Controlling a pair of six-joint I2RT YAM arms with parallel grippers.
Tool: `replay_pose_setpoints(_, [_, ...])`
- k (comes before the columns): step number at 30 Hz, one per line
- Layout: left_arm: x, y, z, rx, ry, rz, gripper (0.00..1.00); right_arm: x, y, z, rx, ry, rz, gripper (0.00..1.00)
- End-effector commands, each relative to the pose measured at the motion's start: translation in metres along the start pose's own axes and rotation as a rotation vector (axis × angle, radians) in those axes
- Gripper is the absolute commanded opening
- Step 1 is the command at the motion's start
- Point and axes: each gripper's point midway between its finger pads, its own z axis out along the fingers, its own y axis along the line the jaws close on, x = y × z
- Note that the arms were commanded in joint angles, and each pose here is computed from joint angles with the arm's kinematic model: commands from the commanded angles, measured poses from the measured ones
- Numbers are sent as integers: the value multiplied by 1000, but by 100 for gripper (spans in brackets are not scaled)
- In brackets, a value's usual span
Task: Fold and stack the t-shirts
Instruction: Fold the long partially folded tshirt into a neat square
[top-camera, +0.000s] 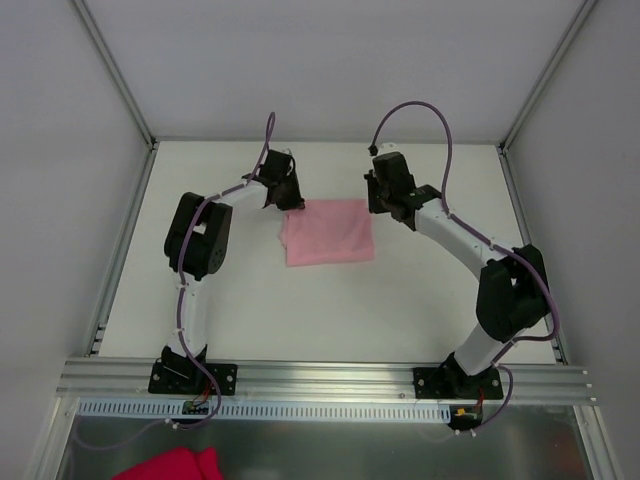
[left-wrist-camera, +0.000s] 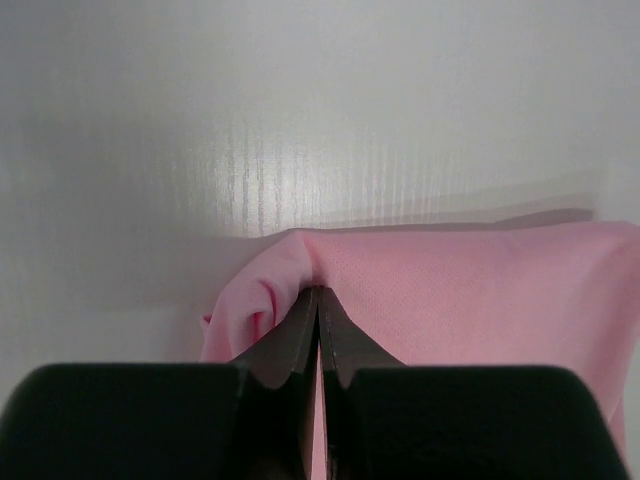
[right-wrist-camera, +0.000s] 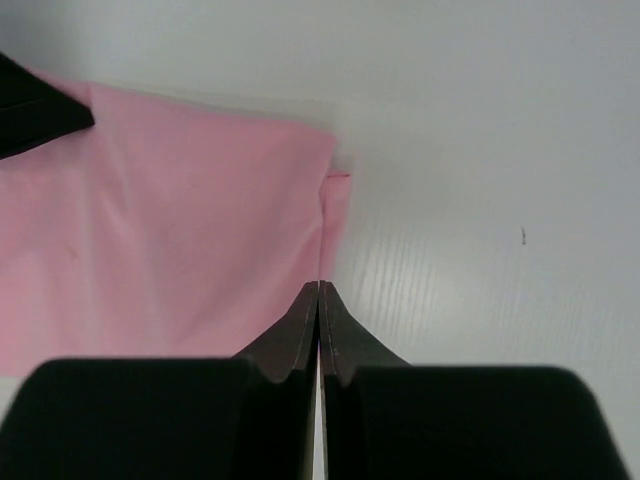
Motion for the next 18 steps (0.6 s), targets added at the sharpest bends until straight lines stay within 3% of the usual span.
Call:
replay_pose_setpoints(1, [-4,-15,-15,96,-13,-12,0,10,30,-11,-79,-24,4,1])
replay_pose_setpoints(7, [-18,-60,-68,258,-143,90,0,25,52,-2,-129,9,-5,1])
replay_pose_setpoints(13, [-21,-63,-89,258,-186,110,0,34,59,5,-141,29,-9,1])
replay_pose_setpoints(18, [-8,-75,-103,310,-182,135,0,74,61,18,-153,94,3,1])
